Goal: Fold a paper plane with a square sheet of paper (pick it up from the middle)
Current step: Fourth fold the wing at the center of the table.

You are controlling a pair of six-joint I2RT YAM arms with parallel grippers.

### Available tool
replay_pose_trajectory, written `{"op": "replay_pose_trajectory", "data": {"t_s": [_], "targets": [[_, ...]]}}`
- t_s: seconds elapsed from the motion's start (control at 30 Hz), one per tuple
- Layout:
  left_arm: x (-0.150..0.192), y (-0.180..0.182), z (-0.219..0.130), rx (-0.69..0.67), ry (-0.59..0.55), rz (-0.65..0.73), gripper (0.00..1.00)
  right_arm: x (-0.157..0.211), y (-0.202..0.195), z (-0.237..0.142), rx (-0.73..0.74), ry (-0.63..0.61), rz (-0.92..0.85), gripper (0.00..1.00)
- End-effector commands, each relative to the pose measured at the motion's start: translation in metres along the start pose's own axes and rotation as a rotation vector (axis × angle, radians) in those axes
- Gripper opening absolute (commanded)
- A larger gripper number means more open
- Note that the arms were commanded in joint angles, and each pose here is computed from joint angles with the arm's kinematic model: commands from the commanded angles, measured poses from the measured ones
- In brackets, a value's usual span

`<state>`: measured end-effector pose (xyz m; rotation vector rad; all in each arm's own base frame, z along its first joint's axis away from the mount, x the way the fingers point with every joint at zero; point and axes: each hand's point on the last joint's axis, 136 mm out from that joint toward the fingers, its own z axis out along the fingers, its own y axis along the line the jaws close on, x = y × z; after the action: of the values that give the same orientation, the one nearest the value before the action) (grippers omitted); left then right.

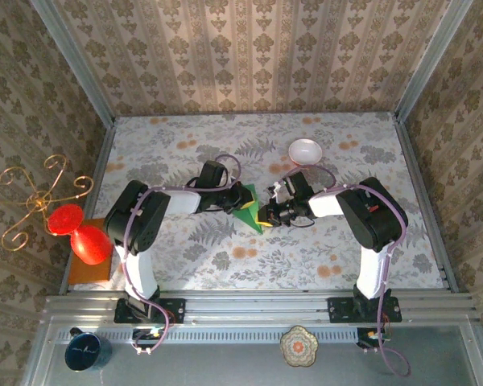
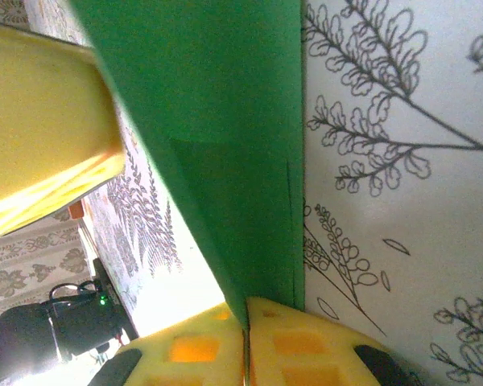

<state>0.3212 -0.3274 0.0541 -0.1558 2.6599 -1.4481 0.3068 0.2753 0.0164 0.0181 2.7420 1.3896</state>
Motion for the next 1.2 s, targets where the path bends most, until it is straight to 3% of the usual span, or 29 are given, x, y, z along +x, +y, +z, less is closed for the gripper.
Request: {"op": "replay_pose_trajectory", "data": {"t_s": [0.0, 0.2, 0.6, 0.87, 1.17], "targets": [[-0.003, -0.001, 0.006, 0.002, 0.013, 0.026, 0.11, 0.02, -0.05, -0.001, 0.137, 0.034, 0.154, 0.13], [-0.004, 0.003, 0.008, -0.013, 0.015, 0.021, 0.1, 0.019, -0.049, -0.002, 0.135, 0.033, 0.155, 0.16], [-0.006, 0.009, 0.007, -0.03, 0.012, 0.009, 0.1, 0.009, -0.01, -0.025, 0.059, -0.02, 0.119, 0.33], [-0.006, 0.011, 0.007, -0.039, 0.012, 0.002, 0.1, -0.002, 0.01, -0.043, 0.067, -0.099, 0.025, 0.28], [-0.006, 0.017, 0.005, -0.053, 0.001, -0.012, 0.09, -0.001, 0.026, -0.031, 0.05, -0.077, -0.06, 0.21]]}}
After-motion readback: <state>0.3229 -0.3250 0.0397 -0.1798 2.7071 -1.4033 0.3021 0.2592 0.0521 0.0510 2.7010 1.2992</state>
